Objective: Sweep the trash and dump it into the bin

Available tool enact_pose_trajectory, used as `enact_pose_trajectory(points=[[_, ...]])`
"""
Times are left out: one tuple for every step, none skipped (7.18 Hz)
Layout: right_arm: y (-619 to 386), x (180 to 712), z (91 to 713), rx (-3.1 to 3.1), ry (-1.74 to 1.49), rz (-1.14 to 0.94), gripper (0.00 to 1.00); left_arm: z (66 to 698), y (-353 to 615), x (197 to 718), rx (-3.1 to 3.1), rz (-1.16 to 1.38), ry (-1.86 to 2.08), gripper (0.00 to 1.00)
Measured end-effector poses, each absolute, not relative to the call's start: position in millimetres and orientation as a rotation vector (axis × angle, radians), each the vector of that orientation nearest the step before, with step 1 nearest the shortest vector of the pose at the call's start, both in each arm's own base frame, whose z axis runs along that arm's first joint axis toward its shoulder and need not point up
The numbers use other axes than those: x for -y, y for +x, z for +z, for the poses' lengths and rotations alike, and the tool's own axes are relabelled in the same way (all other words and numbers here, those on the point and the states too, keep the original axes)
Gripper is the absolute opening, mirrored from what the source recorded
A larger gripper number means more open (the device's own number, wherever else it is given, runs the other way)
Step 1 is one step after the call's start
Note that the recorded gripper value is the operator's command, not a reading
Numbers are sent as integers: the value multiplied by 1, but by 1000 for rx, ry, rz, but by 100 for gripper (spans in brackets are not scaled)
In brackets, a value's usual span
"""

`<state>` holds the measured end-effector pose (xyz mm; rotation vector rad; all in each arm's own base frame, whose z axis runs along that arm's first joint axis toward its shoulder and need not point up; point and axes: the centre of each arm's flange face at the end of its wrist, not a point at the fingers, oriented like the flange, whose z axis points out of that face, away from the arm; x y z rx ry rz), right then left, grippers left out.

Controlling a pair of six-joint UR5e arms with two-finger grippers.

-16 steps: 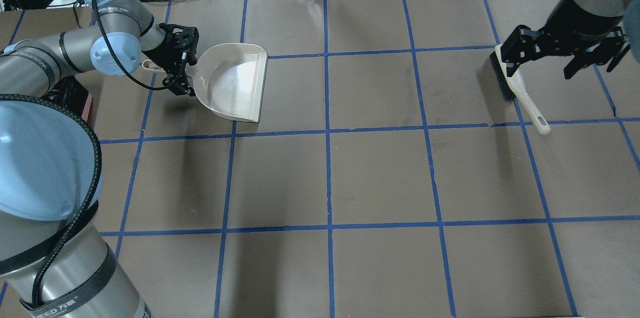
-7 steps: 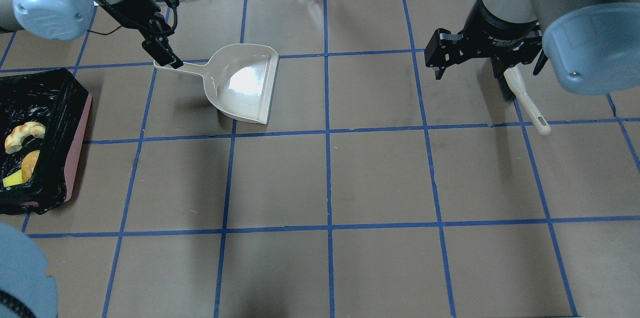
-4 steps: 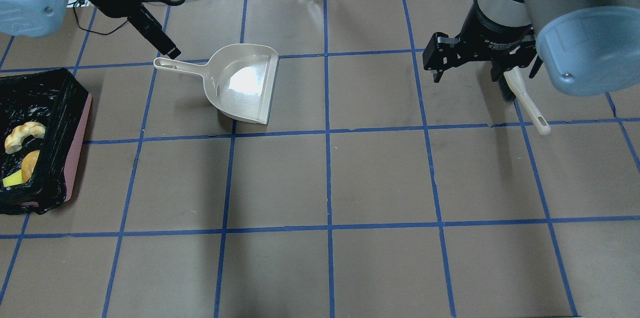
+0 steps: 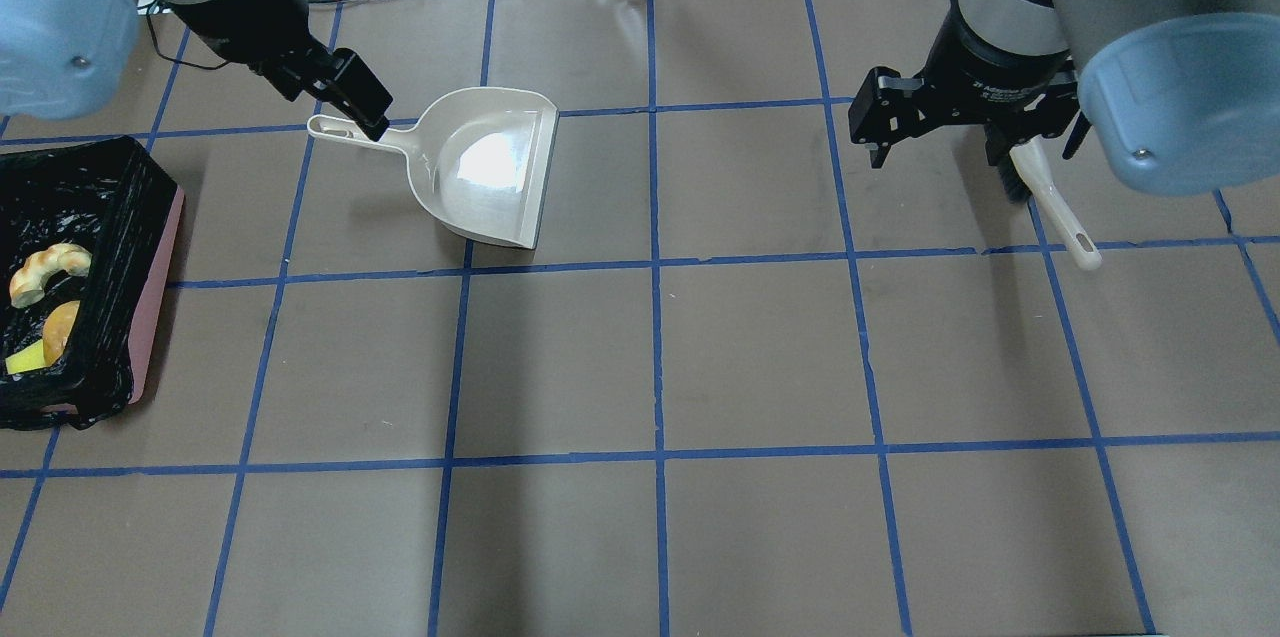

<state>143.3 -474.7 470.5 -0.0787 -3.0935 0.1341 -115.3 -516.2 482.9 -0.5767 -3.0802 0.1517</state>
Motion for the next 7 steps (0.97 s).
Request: enact_pose_trajectory(points=[[143,476,470,3091,-79,133,100,485,-116,505,3100,157,-448,100],[143,476,469,3091,-79,135,100,489,-116,498,3113,164,-327,100],[143,476,469,3090,-79,136,100,492,-116,495,3119,168,-226,100],[143,476,470,3088,-78,138,100,493,-116,493,3120,165,-164,100],[143,476,471,3087,-75,144,100,493,-115,492,3121,155,-137,100],[143,476,471,3087,-73,148,100,493,-113,490,3122,147,-124,100],[143,477,470,3087,-74,148,100,495,-112,489,3123,146,-117,100]])
